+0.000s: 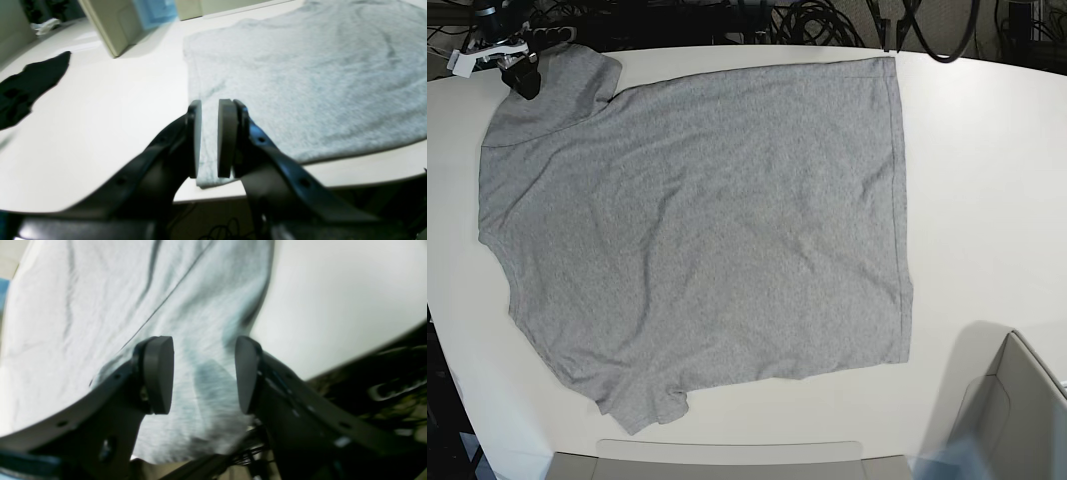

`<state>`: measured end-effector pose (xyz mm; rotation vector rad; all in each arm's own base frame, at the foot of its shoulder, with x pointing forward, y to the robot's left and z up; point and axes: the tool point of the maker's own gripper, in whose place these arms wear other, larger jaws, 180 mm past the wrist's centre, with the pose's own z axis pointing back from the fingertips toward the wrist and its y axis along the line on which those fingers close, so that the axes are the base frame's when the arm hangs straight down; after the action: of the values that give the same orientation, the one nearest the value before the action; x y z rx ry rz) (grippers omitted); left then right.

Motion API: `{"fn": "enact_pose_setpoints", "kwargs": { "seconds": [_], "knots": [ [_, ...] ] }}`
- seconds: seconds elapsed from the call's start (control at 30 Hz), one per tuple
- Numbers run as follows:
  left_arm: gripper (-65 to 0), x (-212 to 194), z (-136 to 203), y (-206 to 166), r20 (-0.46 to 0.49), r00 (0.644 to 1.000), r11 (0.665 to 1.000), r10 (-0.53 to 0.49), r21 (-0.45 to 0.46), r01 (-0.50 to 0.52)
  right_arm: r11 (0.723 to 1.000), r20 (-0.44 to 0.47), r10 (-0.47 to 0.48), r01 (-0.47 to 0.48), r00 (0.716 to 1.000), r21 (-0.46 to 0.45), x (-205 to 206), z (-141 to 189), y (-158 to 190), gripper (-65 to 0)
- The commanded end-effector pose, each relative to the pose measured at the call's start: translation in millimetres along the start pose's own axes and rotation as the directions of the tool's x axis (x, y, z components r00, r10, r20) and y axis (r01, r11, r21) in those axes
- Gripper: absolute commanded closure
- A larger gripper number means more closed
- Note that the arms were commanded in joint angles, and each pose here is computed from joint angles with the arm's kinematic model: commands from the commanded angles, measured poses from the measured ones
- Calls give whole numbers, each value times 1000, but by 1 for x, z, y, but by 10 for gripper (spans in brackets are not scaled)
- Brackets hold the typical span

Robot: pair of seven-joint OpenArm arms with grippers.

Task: Fold the T-shirt properly
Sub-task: 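Lower both grippers to the shoulder corners of the grey T-shirt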

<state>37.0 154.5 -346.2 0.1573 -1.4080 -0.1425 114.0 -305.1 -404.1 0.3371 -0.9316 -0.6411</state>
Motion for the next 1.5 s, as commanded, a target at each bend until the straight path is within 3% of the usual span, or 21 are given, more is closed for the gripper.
{"fn": "enact_pose_setpoints", "kwargs": {
  "seconds": [0.0, 0.2, 0.6, 0.93, 1.07, 1.27, 1.37, 1.47],
  "knots": [
    [-103, 7, 5, 1, 21, 1000, 1000, -4, 2, 4, 1000, 19, 24, -24, 1000, -5, 13, -1, -5, -298],
    [-103, 7, 5, 1, 21, 1000, 1000, -4, 2, 4, 999, 6, -29, 28, 1000, 14, 22, -12, -6, -298],
    [-103, -2, -2, 1, -20, 1000, 1000, 1, 9, -1, 986, 144, -156, 164, 977, -43, 54, 8, -25, -298],
    [-103, -1, -3, 1, -18, 1000, 1000, 0, 8, 0, 976, -4, -207, 207, 978, 62, 52, -25, -2, -298],
    [-103, -1, -3, 1, -18, 1000, 1000, -1, 7, 1, 970, -25, -236, 237, 971, 57, 41, -22, -2, -298],
    [-103, -2, -3, 1, -18, 1000, 1000, 1, 6, 0, 979, -52, -202, 203, 978, 8, 15, -14, -10, -298],
    [-103, -2, -3, 1, -18, 1000, 1000, 2, 5, -2, 979, -68, -190, 194, 979, 57, 9, -14, 0, -298],
    [-103, 1, -5, 1, -9, 1000, 1000, 2, 7, -2, 976, -145, -186, 200, 972, 86, -6, -14, 10, -298]
  ]
}}
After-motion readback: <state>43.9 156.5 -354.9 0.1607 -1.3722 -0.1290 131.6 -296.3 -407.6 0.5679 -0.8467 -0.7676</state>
